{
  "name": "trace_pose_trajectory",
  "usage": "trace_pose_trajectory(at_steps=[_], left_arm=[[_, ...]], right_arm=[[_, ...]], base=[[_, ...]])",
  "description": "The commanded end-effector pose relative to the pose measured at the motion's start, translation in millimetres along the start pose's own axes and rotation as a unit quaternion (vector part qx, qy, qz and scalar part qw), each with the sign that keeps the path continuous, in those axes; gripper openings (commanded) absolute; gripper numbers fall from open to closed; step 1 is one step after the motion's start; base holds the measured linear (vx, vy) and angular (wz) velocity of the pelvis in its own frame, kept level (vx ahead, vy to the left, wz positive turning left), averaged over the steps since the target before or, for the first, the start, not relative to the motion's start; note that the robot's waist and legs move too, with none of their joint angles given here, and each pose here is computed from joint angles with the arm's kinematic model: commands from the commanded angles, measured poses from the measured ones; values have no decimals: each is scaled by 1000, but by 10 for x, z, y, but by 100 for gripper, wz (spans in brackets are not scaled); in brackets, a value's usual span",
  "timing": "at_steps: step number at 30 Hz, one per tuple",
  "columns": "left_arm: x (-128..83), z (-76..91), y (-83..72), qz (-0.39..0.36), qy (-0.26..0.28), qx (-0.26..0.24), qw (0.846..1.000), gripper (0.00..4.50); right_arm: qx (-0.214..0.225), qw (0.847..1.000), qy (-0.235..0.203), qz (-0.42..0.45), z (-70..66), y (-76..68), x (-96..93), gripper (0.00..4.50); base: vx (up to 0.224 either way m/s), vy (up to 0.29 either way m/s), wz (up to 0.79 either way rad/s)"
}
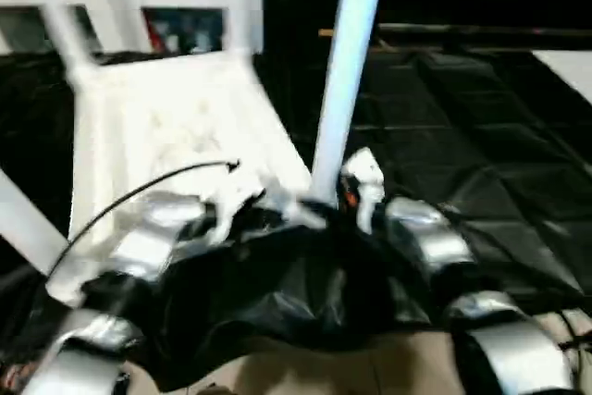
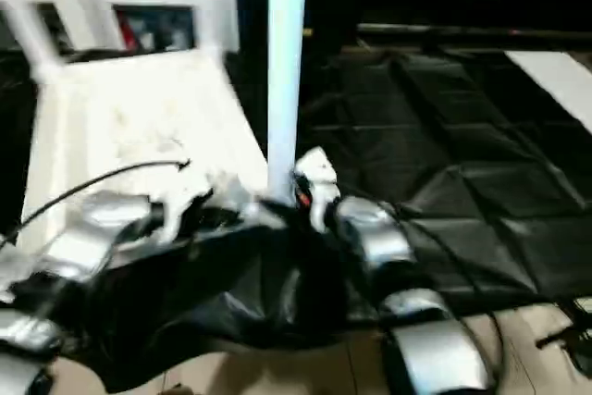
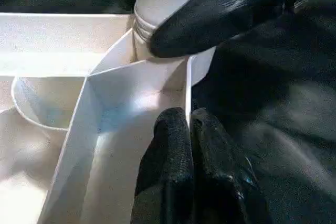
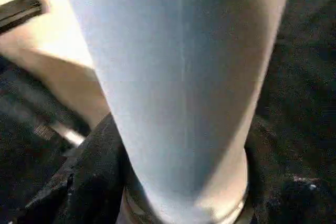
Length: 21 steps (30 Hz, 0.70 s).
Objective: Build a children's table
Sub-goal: Rotate leg to tighten
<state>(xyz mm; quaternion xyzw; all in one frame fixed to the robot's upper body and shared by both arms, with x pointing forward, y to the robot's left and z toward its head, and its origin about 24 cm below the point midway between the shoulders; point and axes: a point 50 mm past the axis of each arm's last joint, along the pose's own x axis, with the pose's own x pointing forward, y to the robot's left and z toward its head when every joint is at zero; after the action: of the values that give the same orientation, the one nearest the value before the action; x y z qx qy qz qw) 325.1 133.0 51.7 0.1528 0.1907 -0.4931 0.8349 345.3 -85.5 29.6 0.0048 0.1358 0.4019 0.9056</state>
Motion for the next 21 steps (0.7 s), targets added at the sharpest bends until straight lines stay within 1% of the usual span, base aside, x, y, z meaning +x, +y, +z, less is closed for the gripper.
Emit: trace_pose_trajectory(at_steps=[1,2,5,8,9,10,12,13,14,15,16,17,18,19,21], left_arm=[[136,235,34,45,-44,-2,998,0],[200,278,40,66,-46,-4,997,0],[259,310,31,76,-46,-5,996,0],[304,314,-37,51,-47,8,998,0],[302,309,-55,40,-47,10,998,0],[282,289,-67,28,-45,15,999,0],[251,261,-80,12,-42,21,999,0],[235,248,-85,6,-43,21,999,0],[211,228,-89,-3,-42,20,999,0],[206,224,-90,-5,-42,20,999,0],[180,211,-101,-17,-42,24,999,0],[147,190,-107,-29,-41,26,998,0],[113,174,-111,-38,-41,31,998,0],[45,141,-119,-61,-41,37,997,0],[15,128,-125,-72,-41,39,996,0]], right_arm=[[34,999,24,-21,-111,182,166,264],[31,997,30,-56,-102,206,224,264],[29,995,39,-87,-93,231,277,264],[43,998,6,-55,-13,322,339,264],[38,999,-1,-38,9,345,346,299],[41,999,-7,-24,25,341,336,299],[46,999,-14,-6,44,329,318,337],[43,999,-15,5,50,321,304,340],[31,999,-10,20,50,310,281,340],[28,999,-10,23,50,308,277,349],[14,999,-6,40,47,298,249,363],[1,998,-3,61,41,287,212,363],[-10,996,-1,84,37,277,171,378],[-23,991,7,131,25,250,79,378],[-29,988,11,153,18,238,33,378]], base=[[0,0,0],[0,0,0],[0,0,0],[0,0,0],[0,0,0],[0,0,0],[0,0,0],[0,0,0],[0,0,0],[0,0,0],[0,0,0],[0,0,0],[0,0,0],[0,0,0],[0,0,0]])
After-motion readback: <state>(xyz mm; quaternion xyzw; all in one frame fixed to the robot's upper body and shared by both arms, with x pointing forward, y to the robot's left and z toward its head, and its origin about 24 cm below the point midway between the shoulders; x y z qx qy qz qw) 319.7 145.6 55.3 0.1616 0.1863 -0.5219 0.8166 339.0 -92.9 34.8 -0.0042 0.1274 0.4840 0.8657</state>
